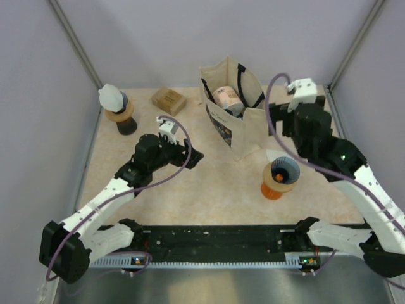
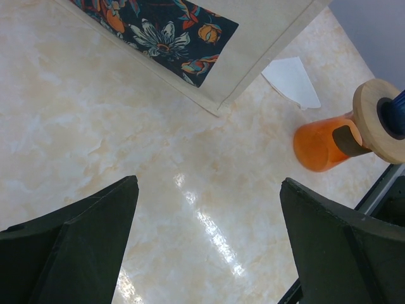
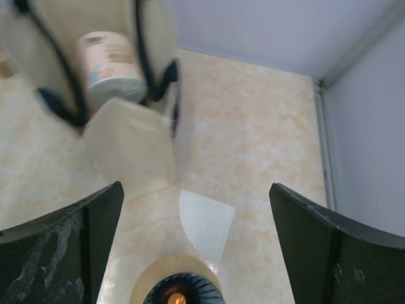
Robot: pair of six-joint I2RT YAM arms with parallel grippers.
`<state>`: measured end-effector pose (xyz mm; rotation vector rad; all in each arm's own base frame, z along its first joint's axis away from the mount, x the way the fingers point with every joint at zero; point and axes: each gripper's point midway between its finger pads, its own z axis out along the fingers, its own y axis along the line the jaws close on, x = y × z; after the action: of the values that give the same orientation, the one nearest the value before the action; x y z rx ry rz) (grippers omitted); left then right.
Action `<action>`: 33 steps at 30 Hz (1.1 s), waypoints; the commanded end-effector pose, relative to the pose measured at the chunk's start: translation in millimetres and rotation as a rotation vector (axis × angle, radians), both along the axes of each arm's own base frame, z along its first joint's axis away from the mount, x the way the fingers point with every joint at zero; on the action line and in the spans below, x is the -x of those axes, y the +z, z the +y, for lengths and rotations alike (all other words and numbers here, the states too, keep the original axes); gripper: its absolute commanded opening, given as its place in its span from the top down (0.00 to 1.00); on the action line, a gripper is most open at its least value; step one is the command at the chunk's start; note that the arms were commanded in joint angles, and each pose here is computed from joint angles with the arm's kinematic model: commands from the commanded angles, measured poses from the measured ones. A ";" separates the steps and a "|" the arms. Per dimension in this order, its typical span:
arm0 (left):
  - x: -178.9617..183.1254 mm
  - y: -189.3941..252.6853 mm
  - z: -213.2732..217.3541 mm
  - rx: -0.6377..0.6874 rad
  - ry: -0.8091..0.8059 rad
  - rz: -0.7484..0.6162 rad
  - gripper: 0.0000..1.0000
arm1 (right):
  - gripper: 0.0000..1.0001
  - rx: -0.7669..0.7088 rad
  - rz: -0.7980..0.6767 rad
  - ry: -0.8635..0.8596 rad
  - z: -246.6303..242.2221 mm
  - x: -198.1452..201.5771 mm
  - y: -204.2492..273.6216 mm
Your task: Place the coffee filter in the dripper
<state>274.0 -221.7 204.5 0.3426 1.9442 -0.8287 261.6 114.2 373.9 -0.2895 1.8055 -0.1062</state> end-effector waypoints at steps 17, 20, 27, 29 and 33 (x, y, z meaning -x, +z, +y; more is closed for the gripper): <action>-4.3 18.5 5.4 0.042 0.034 -0.057 0.01 | 0.18 -0.543 0.400 -0.605 -161.4 -65.1 -215.6; -3.7 18.3 5.5 0.041 0.034 -0.055 0.01 | 0.21 -0.554 0.446 -0.614 -158.8 -64.1 -238.6; 0.4 25.2 7.3 0.055 0.032 -0.076 0.01 | 0.39 -0.617 0.554 -0.583 -143.6 -73.9 -284.9; 1.3 24.6 8.2 0.056 0.033 -0.080 0.01 | 0.43 -0.641 0.589 -0.554 -136.1 -77.8 -293.5; 0.7 25.3 8.7 0.056 0.036 -0.081 0.01 | 0.49 -0.646 0.638 -0.570 -135.2 -79.7 -308.0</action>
<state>270.3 -214.3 216.5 0.3125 1.9020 -0.8265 323.9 -25.3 63.1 0.7289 2.4260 0.1354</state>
